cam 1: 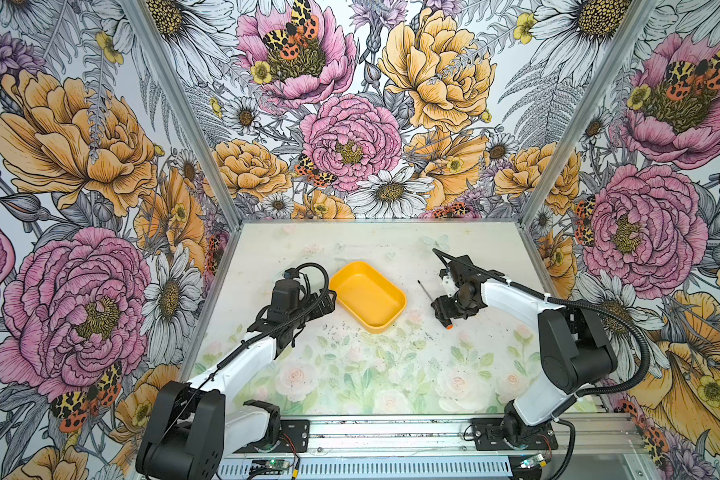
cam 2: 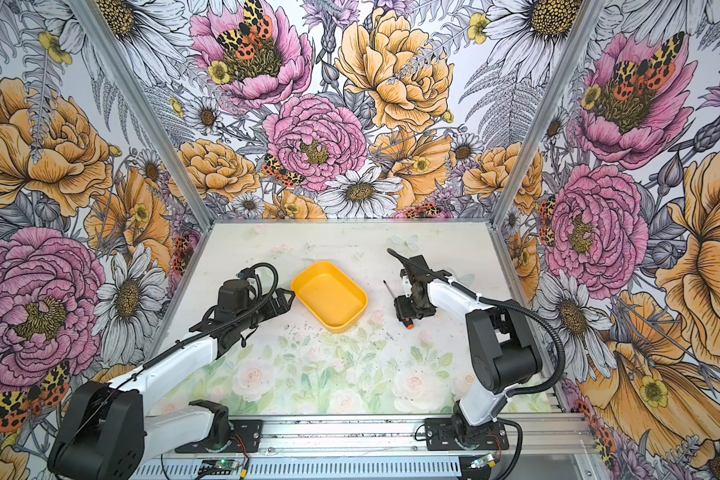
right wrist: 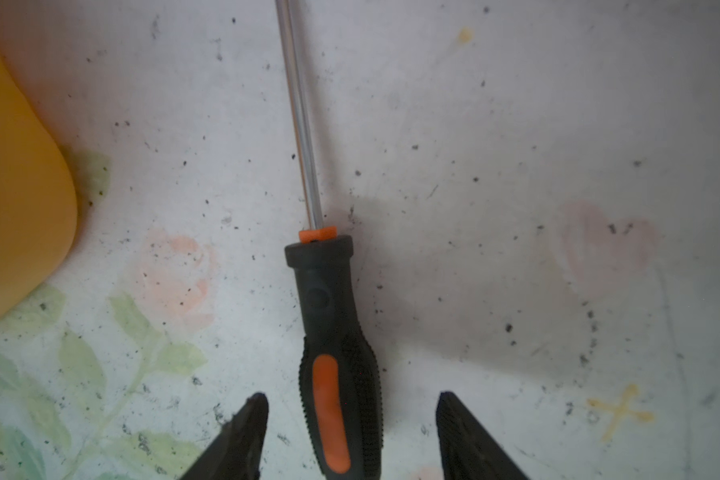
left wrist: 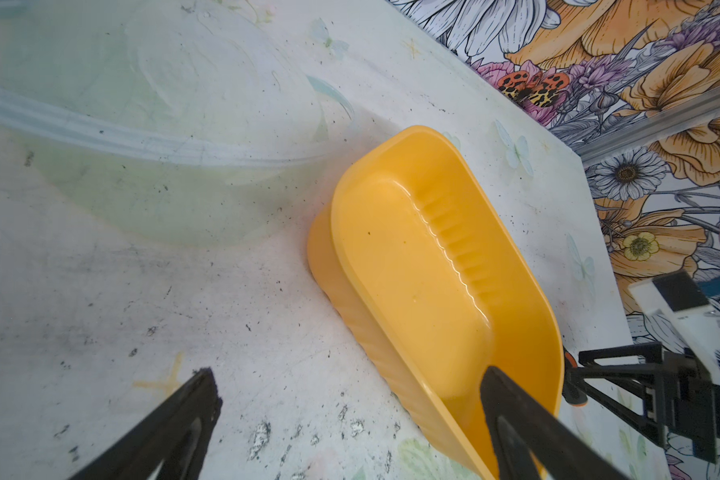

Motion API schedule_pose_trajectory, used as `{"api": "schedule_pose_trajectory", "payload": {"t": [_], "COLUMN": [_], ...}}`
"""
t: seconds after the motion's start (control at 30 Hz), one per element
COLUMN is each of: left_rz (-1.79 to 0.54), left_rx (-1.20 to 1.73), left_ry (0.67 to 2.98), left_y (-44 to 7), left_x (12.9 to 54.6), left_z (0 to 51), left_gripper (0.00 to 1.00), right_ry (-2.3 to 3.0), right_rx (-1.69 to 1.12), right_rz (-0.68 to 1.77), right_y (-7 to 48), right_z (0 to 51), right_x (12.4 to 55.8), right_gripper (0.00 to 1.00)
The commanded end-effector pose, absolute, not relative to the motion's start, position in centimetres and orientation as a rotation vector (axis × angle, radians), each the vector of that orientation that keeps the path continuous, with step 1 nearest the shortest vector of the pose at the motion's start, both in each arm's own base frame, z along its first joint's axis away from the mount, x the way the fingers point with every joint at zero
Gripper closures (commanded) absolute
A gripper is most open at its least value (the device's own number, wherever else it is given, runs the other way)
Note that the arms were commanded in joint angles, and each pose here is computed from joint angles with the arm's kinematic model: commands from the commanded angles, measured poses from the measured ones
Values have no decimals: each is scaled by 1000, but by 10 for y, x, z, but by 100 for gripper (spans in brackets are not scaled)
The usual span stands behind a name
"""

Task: Put the screwdriver in the bin
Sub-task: 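Lower the right gripper and close it on the screwdriver handle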

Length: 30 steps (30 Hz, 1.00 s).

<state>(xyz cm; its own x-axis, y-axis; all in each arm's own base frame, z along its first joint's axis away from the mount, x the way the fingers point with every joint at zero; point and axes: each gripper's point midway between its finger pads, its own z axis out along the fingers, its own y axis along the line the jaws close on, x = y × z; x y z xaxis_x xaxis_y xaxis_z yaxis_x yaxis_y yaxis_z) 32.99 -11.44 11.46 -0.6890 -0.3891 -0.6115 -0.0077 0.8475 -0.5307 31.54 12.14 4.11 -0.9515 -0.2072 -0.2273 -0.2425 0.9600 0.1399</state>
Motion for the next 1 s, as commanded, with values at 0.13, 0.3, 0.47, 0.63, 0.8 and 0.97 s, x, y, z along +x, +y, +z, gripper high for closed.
{"api": "schedule_pose_trajectory", "payload": {"t": [0.13, 0.3, 0.47, 0.63, 0.8, 0.97], "left_rz": [-685, -696, -702, -699, -698, -694], "left_rx": [-264, -258, -257, -256, -257, -258], "left_ry": [2258, 2259, 2259, 2260, 2269, 2273], "left_y": [-124, -125, -126, -126, -126, -126], "left_x": [332, 331, 331, 331, 331, 330], "left_z": [122, 122, 123, 123, 120, 120], "left_gripper": [1, 1, 1, 1, 1, 1], "right_ry": [2887, 2908, 2921, 2930, 2941, 2949], "right_rx": [-358, -361, -362, -366, -385, -395], "right_rz": [202, 173, 143, 143, 155, 180], "right_y": [124, 122, 120, 120, 121, 124], "right_z": [42, 34, 29, 26, 22, 20], "right_x": [324, 325, 325, 325, 322, 321], "right_gripper": [40, 46, 48, 53, 63, 79]}}
